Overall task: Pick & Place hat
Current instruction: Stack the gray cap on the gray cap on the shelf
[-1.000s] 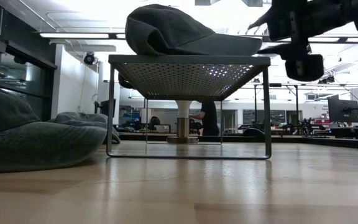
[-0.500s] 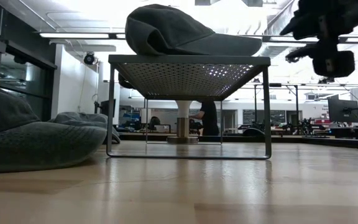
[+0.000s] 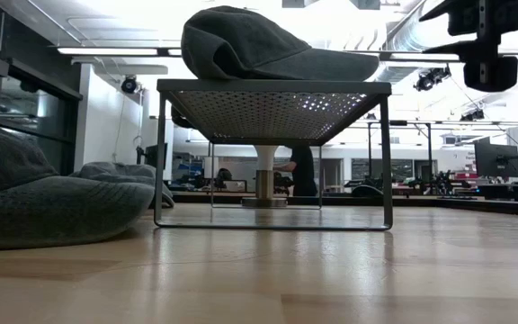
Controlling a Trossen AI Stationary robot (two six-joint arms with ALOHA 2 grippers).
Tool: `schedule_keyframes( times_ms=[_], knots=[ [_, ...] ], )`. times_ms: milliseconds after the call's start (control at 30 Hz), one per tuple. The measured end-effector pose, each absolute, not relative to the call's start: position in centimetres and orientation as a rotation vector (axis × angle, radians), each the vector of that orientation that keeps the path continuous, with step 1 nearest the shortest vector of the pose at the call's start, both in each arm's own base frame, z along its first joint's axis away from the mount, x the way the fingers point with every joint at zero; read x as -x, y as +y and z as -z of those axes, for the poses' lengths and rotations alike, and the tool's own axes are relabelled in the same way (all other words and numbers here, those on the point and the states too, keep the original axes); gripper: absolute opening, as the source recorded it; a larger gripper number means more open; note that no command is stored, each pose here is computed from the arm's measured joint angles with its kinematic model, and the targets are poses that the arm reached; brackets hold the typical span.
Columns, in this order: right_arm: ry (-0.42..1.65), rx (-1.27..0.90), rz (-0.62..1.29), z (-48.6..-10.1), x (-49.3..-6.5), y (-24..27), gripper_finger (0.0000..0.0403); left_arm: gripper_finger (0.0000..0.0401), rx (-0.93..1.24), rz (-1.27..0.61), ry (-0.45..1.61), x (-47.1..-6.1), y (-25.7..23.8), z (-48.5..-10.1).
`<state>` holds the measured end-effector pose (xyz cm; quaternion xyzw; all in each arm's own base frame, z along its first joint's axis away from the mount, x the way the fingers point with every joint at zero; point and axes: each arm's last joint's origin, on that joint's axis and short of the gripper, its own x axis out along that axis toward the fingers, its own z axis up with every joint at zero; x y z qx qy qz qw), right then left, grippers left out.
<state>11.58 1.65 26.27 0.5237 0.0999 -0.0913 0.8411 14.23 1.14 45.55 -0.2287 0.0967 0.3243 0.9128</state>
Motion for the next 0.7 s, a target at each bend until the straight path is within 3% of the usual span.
schedule_keyframes(
  times_ms=[267,700],
  knots=[
    [0.076,-0.993,0.153,-27.7,-11.0,1.4,0.0179,0.0201,0.491,-0.667,0.295,-15.3,3.5,-44.8],
    [-0.074,-0.603,0.202,-35.9,-10.3,0.9,0.0179,0.0182,0.582,-0.728,0.630,-15.2,9.1,-41.6]
  ],
)
